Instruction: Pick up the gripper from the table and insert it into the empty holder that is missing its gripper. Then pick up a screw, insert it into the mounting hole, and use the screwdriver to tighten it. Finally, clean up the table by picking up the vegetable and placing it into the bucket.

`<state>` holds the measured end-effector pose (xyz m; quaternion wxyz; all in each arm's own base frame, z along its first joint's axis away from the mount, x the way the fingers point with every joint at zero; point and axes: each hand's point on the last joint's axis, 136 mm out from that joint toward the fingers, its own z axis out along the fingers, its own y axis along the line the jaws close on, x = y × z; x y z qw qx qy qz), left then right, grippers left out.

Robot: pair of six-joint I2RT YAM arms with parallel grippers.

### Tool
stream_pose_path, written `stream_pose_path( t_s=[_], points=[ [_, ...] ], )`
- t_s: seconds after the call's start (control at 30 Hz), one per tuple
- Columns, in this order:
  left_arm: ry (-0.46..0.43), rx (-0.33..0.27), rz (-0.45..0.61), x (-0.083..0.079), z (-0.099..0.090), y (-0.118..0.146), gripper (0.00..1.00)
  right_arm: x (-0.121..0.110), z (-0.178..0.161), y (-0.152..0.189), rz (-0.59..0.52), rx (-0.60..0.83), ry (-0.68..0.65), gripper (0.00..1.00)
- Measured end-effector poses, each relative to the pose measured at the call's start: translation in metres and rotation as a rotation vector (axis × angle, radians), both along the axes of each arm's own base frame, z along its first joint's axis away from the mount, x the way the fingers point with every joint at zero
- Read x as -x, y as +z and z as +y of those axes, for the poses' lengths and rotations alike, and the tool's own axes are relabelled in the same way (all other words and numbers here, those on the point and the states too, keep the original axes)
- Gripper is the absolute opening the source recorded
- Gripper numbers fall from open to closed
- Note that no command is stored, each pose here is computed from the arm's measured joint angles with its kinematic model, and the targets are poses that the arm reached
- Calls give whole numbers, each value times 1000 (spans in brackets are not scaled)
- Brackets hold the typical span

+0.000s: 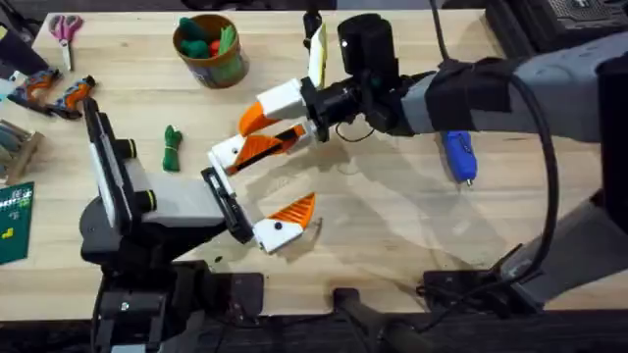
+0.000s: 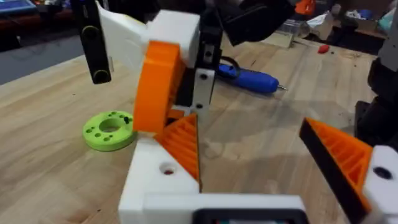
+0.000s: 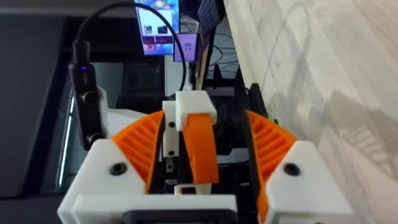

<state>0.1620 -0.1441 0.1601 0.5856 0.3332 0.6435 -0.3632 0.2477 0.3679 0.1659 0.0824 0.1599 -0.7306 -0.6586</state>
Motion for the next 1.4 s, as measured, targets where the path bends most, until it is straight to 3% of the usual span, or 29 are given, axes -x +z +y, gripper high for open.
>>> stream_pose_path(
  t_s=[0.2, 0.3, 0.33, 0.47, 0.77, 0.87, 1.0, 1.27, 1.4],
  points=[
    [-5, 1, 1, 1, 0, 0, 987, -16, -13, 1, -8, -6, -40, 753],
    [-5, 1, 1, 1, 0, 0, 987, -27, -21, 1, -49, -20, -64, 965],
    [-5, 1, 1, 1, 0, 0, 987, -31, -25, 1, -70, -26, -73, 986],
    [-5, 1, 1, 1, 0, 0, 987, -48, -39, -3, -140, -30, -122, 991],
    [-5, 1, 1, 1, 0, 0, 987, -97, -87, -24, -165, 101, -284, 992],
    [-6, 1, 0, 1, 0, 0, 986, -114, -103, -24, -179, 211, -330, 992],
    [-6, 1, 0, 1, 0, 0, 986, -116, -119, -23, -221, 407, -313, 993],
    [-6, 1, 0, 1, -1, 0, 987, -113, -144, 7, -526, 721, -211, 995],
    [-6, 1, 0, 1, 0, 0, 985, -103, -157, 5, -610, 872, -166, 995]
  ],
)
